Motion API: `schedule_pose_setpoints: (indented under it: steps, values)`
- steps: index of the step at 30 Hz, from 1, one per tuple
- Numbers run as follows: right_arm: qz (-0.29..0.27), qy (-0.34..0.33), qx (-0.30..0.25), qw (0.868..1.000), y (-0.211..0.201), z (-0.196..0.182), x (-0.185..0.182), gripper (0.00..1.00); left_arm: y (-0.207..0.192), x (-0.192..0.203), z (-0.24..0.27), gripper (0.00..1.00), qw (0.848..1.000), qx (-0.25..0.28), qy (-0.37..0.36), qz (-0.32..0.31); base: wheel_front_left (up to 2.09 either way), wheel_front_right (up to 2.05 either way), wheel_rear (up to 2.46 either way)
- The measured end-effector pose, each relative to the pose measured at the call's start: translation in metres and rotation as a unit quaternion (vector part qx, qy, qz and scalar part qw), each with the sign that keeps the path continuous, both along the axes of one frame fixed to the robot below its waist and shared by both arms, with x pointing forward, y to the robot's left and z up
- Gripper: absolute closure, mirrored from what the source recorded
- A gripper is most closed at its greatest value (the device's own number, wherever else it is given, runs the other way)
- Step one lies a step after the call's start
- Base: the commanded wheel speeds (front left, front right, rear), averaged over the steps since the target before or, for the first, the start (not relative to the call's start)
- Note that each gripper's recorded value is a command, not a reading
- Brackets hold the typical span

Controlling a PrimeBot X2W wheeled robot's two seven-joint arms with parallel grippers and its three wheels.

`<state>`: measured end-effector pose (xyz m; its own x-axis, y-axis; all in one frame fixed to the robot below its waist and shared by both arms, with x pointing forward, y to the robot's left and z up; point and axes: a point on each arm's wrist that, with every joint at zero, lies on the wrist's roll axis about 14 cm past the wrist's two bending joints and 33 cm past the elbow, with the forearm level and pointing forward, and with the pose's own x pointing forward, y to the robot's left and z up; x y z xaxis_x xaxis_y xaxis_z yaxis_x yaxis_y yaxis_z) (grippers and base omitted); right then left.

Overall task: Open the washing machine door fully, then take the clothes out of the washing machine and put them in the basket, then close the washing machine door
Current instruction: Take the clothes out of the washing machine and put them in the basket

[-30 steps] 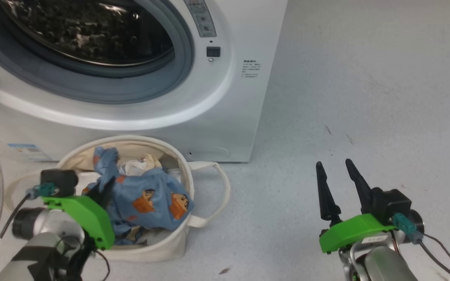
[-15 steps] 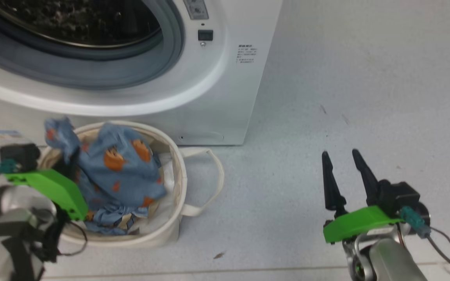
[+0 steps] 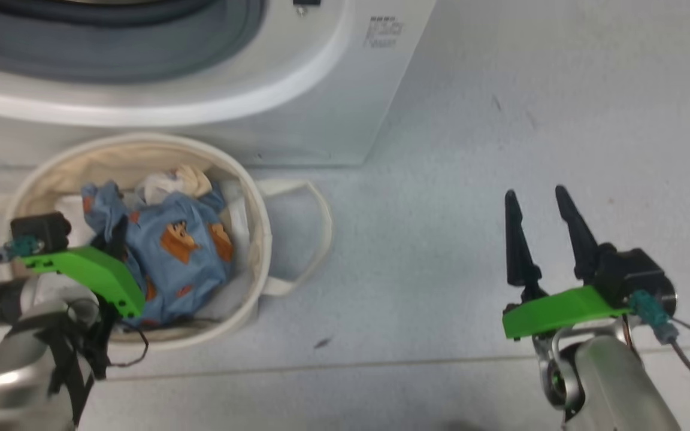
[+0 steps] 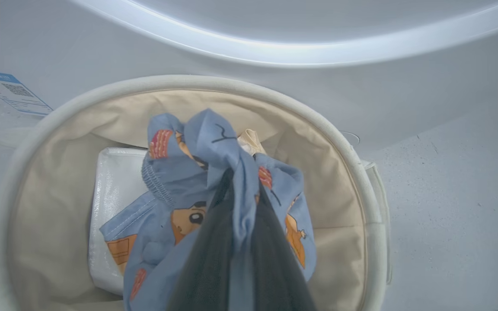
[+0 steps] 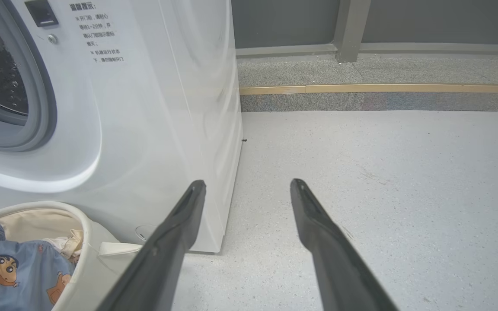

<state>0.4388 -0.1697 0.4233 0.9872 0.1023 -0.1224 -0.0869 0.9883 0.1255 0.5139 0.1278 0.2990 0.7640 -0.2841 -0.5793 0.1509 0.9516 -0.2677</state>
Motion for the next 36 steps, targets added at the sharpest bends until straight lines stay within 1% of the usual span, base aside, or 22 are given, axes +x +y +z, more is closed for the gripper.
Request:
schedule_pose_setpoints:
  steps: [1, 6, 10, 13, 19, 22, 23, 24, 25, 33, 36]
  values:
    - [-0.001, 0.002, -0.003, 1.0, -0.001, -0.003, 0.003, 0.0, 0.001, 0.002, -0.006, 1.0, 1.0, 0.004, 0.0, 0.003, 0.0, 0.0, 0.0]
    - [-0.004, 0.007, -0.009, 1.0, -0.006, -0.014, 0.015, 0.0, 0.0, -0.003, -0.047, 1.0, 0.998, 0.021, 0.05, 0.008, 0.0, 0.0, 0.0]
    - [-0.003, 0.022, -0.017, 1.0, -0.008, -0.03, 0.02, 0.0, -0.005, -0.008, -0.075, 1.0, 0.995, 0.032, 0.093, -0.006, 0.0, 0.0, 0.0]
    - [-0.012, 0.034, -0.027, 0.999, -0.015, -0.043, 0.022, 0.0, -0.007, -0.016, -0.102, 1.0, 0.989, 0.045, 0.142, -0.024, 0.0, 0.0, 0.0]
    - [-0.014, 0.047, -0.04, 0.998, -0.02, -0.06, 0.027, 0.0, -0.01, -0.015, -0.122, 1.0, 0.984, 0.044, 0.171, -0.028, 0.0, 0.0, 0.0]
    - [-0.01, 0.052, -0.038, 0.998, -0.017, -0.067, 0.028, 0.0, -0.011, -0.022, -0.13, 1.0, 0.98, 0.054, 0.185, -0.044, 0.0, 0.0, 0.0]
    - [-0.009, 0.052, -0.037, 0.998, -0.016, -0.067, 0.029, 0.0, -0.01, -0.024, -0.13, 0.84, 0.98, 0.056, 0.185, -0.046, 0.0, 0.0, 0.0]
    - [-0.009, 0.05, -0.036, 0.998, -0.015, -0.066, 0.029, 0.0, -0.009, -0.023, -0.129, 0.17, 0.981, 0.057, 0.181, -0.043, 0.0, 0.0, 0.0]
    - [-0.01, 0.048, -0.035, 0.998, -0.015, -0.065, 0.03, 0.0, -0.008, -0.02, -0.125, 0.0, 0.983, 0.056, 0.17, -0.04, 0.0, 0.0, 0.0]
    - [-0.006, 0.024, -0.025, 0.999, -0.01, -0.042, 0.03, 0.0, 0.0, -0.002, -0.087, 0.0, 0.993, 0.053, 0.099, -0.018, 0.0, 0.0, 0.0]
    - [0.004, 0.018, -0.015, 1.0, -0.001, -0.033, 0.028, 0.0, 0.006, -0.006, -0.072, 0.0, 0.995, 0.053, 0.086, -0.009, 0.0, 0.0, 0.0]
